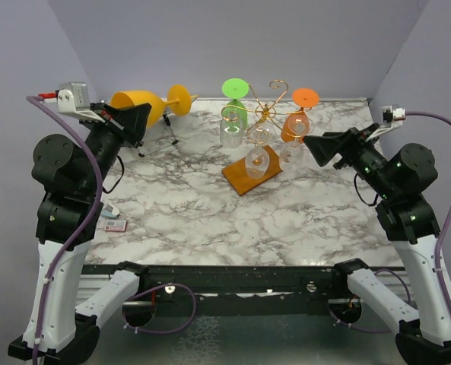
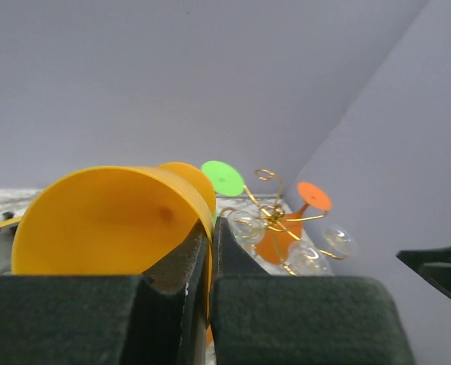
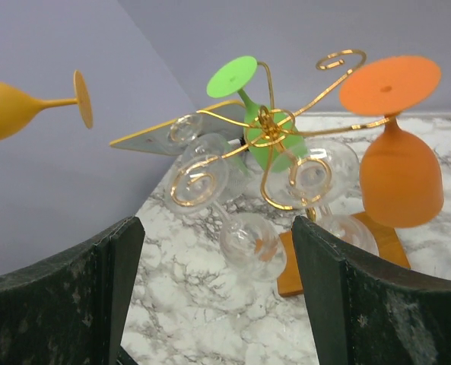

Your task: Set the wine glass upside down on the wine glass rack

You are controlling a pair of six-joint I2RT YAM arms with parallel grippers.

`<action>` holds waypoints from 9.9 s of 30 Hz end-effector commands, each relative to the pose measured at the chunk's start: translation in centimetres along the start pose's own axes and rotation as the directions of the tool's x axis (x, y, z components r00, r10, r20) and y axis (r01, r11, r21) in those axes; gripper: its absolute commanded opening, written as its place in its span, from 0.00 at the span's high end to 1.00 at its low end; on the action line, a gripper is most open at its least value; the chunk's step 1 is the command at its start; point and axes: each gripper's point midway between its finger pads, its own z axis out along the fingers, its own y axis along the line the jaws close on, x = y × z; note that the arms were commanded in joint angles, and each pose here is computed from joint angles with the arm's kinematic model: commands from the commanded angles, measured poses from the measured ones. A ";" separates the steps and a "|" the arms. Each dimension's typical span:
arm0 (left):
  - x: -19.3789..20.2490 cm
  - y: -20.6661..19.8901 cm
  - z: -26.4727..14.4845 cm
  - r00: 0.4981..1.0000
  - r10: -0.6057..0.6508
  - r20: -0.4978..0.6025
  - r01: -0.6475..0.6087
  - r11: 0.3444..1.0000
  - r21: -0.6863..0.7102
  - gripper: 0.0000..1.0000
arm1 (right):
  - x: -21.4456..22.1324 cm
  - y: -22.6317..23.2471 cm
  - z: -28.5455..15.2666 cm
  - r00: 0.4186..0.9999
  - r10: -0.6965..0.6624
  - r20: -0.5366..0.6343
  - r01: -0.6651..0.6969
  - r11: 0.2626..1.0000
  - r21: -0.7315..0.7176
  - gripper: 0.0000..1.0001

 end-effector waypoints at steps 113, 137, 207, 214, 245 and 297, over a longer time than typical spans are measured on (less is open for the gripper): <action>10.4 -5.2 -1.6 0.908 0.021 -0.418 0.163 0.903 0.398 0.47 | 5.9 19.9 9.7 0.515 -0.703 0.491 0.841 0.303 -0.448 0.99; 13.1 -7.0 -3.2 0.867 0.051 -0.495 0.268 0.791 0.550 0.58 | 7.3 22.2 9.2 0.571 -0.641 0.514 0.786 0.245 -0.567 0.99; 9.9 -7.2 -4.0 0.900 0.377 0.219 -0.413 0.574 0.707 1.00 | 7.0 25.3 11.1 0.868 0.202 -0.453 -0.410 0.805 -0.428 0.71; 9.0 -6.7 -3.8 0.913 0.345 0.217 -0.397 0.640 0.657 0.91 | 5.7 26.5 10.4 0.848 0.267 -0.457 -0.484 0.743 -0.463 0.99; 7.4 -4.6 -6.2 0.943 0.295 0.152 -0.331 0.806 0.491 0.01 | -9.2 19.3 13.9 0.947 0.016 0.320 0.083 0.953 -0.292 0.99; 13.3 -1.1 -2.7 0.992 0.097 -0.081 -0.056 0.912 0.406 0.01 | 0.0 -3.5 23.3 0.871 0.459 -0.176 -0.459 0.887 0.043 0.99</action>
